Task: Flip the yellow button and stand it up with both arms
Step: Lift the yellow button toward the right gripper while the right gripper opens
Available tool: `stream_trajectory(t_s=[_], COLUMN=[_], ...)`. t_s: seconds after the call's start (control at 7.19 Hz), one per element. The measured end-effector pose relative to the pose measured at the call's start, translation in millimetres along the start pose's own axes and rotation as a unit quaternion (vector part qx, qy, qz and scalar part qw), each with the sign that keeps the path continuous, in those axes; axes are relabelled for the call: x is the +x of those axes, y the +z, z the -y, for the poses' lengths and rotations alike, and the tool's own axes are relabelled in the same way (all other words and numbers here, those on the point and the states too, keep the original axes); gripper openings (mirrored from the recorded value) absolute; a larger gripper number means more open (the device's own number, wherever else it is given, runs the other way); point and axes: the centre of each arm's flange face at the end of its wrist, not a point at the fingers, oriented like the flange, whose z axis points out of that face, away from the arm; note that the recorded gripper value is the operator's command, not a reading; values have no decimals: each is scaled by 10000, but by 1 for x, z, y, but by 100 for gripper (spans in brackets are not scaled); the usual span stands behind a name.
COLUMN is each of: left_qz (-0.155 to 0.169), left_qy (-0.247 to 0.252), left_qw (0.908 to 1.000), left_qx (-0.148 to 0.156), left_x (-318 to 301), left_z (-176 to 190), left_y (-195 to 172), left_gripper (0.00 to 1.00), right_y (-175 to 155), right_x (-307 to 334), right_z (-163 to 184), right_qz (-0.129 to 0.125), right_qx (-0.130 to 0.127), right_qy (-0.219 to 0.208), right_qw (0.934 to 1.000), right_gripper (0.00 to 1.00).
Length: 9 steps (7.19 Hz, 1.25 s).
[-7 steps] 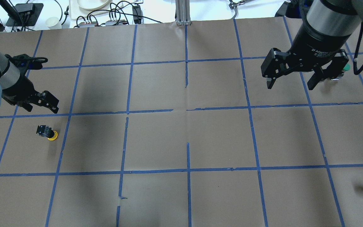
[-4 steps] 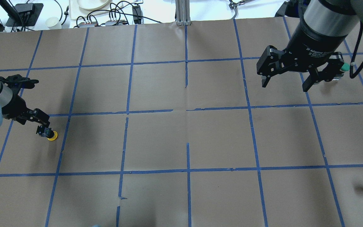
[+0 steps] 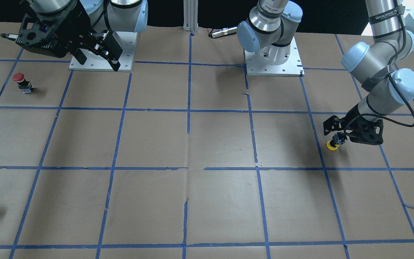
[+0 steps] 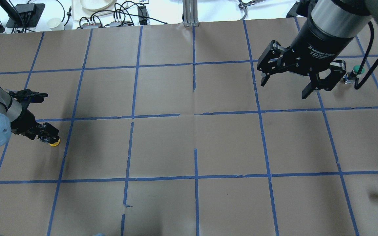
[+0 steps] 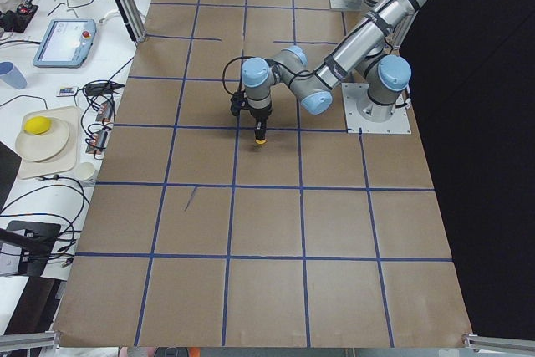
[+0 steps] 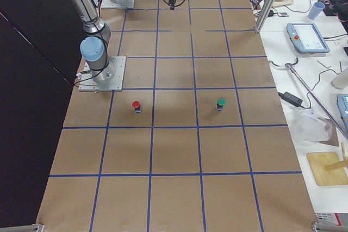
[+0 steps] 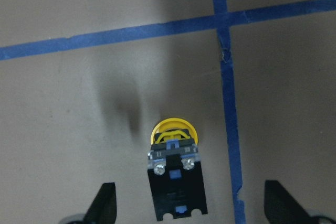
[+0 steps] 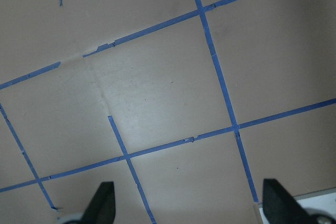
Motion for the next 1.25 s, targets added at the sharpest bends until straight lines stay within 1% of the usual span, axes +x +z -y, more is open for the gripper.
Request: stream_trajectory(t_s=[0.14,0.28,0.42,0.7,0.83,0.97,1.11,1.25], left_qz=[6,20,35,76,-25,-403,-996,-1632], left_qy=[6,16,26,115,267,516,743,880], left_qw=[10000,10000,10000,9998,9991,9968,9907,9806], left_qx=[9,24,52,174,320,458,554,632], left_x=[0,1,0,3,19,55,101,146], left_z=[1,1,2,9,16,21,23,22], left_y=[0,-2,-3,-14,-29,-47,-61,-72], left_gripper=[25,13,9,9,9,9,9,9], right_y=[0,0,0,2,2,3,3,2], right_x=[0,0,0,1,1,1,1,1], right_z=[0,-1,-1,-1,-1,-1,1,4], right_qz=[1,-6,-29,-61,-40,-23,2,27], right_qx=[-2,2,4,-18,-18,-22,-2,28], right_qy=[7,8,9,12,10,12,40,252], right_qw=[10000,10000,10000,10000,10000,10000,10000,9997], right_gripper=[100,100,100,100,100,100,100,100])
